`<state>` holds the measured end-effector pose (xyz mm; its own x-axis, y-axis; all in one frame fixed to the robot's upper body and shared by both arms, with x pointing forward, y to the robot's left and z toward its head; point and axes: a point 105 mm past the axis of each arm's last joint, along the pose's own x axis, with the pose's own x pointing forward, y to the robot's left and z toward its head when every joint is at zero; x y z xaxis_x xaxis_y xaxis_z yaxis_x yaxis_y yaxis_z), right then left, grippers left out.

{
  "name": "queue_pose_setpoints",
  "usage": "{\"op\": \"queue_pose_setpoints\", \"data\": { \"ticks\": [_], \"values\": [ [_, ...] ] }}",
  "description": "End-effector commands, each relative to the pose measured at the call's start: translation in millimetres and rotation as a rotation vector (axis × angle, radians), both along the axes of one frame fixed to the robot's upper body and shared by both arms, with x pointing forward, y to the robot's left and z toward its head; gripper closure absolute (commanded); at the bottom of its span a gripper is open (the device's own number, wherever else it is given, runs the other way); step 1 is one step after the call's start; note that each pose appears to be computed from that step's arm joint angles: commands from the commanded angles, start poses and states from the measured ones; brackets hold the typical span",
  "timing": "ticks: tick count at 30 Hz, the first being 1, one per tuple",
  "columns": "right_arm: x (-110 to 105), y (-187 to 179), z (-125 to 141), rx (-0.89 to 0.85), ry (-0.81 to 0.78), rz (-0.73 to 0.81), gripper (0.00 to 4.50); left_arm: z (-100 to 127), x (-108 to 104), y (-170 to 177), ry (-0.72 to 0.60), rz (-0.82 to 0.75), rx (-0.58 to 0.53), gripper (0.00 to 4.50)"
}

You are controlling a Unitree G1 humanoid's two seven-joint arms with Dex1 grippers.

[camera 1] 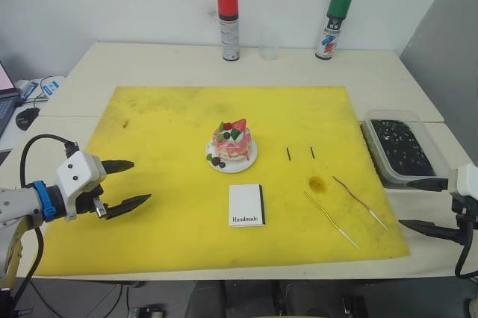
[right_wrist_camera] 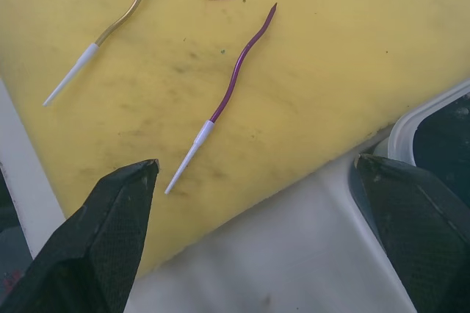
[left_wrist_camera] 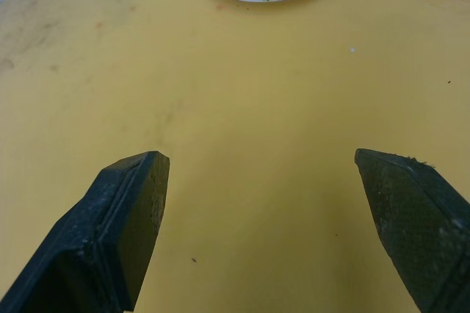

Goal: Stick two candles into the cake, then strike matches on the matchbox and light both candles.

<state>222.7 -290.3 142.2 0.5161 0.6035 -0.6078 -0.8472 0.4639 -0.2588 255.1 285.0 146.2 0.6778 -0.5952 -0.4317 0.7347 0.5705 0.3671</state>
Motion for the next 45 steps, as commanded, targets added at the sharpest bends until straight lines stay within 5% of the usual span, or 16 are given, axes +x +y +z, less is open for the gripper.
{"op": "queue_pose_setpoints", "data": {
  "ticks": [1, 11, 23, 26, 36, 45],
  "values": [
    [3, 3, 8, -0.005, -0.042, 0.012, 0.0, 5, 0, -2, -0.011, -0.017, 0.001, 0.02],
    [3, 4, 8, -0.004, -0.043, 0.014, 0.0, 3, -2, -3, 0.016, -0.06, 0.035, 0.02],
    [4, 6, 8, 0.001, -0.055, 0.021, 0.0, 21, -8, -1, 0.074, -0.117, -0.121, 0.02],
    [5, 9, 10, 0.017, -0.072, 0.02, 0.0, 19, -9, -7, 0.049, -0.159, -0.084, 0.02],
    [-7, 33, 27, 0.1, -0.109, -0.034, 0.0, 16, -38, -97, 0.146, -0.462, -0.204, 0.02],
    [-13, 40, 1, 0.007, 0.053, -0.275, 0.0, 31, -43, -170, 0.138, -0.707, -0.282, 0.02]
  ]
}}
